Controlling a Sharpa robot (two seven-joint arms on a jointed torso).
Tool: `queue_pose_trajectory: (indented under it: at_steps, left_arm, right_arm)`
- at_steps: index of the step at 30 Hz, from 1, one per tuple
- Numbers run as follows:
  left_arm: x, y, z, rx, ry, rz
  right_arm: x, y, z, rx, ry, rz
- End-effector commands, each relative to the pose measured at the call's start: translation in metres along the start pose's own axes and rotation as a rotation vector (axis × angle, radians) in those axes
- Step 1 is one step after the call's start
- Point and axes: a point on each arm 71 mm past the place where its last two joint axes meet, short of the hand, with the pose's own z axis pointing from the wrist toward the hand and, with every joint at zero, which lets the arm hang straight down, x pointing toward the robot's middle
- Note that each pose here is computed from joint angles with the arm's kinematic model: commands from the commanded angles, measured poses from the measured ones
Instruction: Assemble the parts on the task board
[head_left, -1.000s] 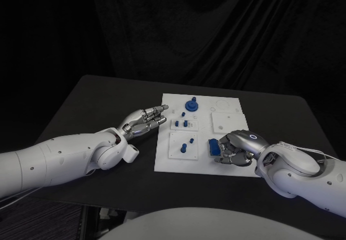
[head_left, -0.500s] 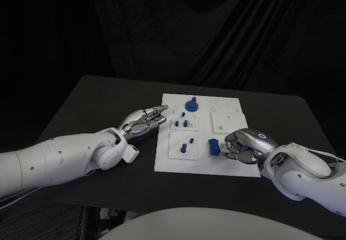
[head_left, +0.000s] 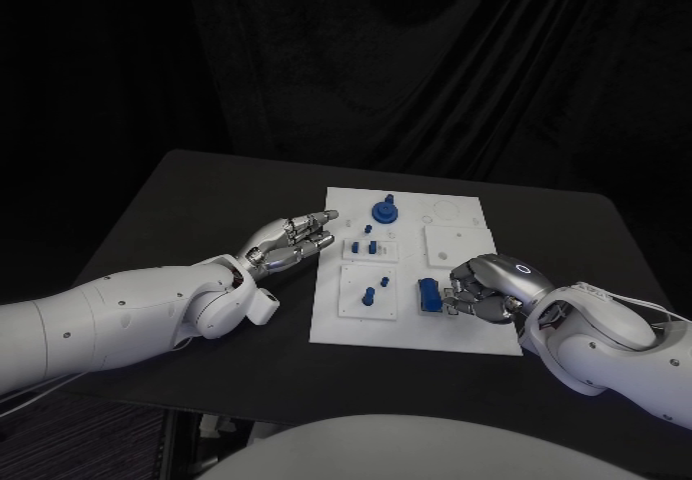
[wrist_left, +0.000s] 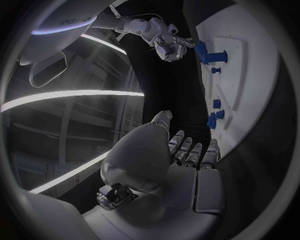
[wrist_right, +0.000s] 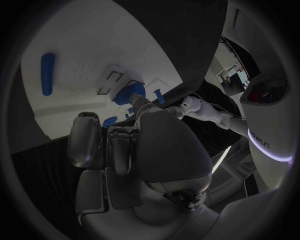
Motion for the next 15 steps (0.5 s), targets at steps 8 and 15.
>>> queue_pose_trajectory:
  at_steps: [8,15]
  left_arm:
    - [0.0030,-0.0003,0.0004,0.020,0.012,-0.013]
    - [0.0033,0.0003,0.0000,0.019,0.012,-0.014]
  right_arm:
    - [0.0055,0.0014,0.0076,0.013,0.026,-0.004]
    - [0.0079,0.0014,0.0099,0.026,0.041,-0.006]
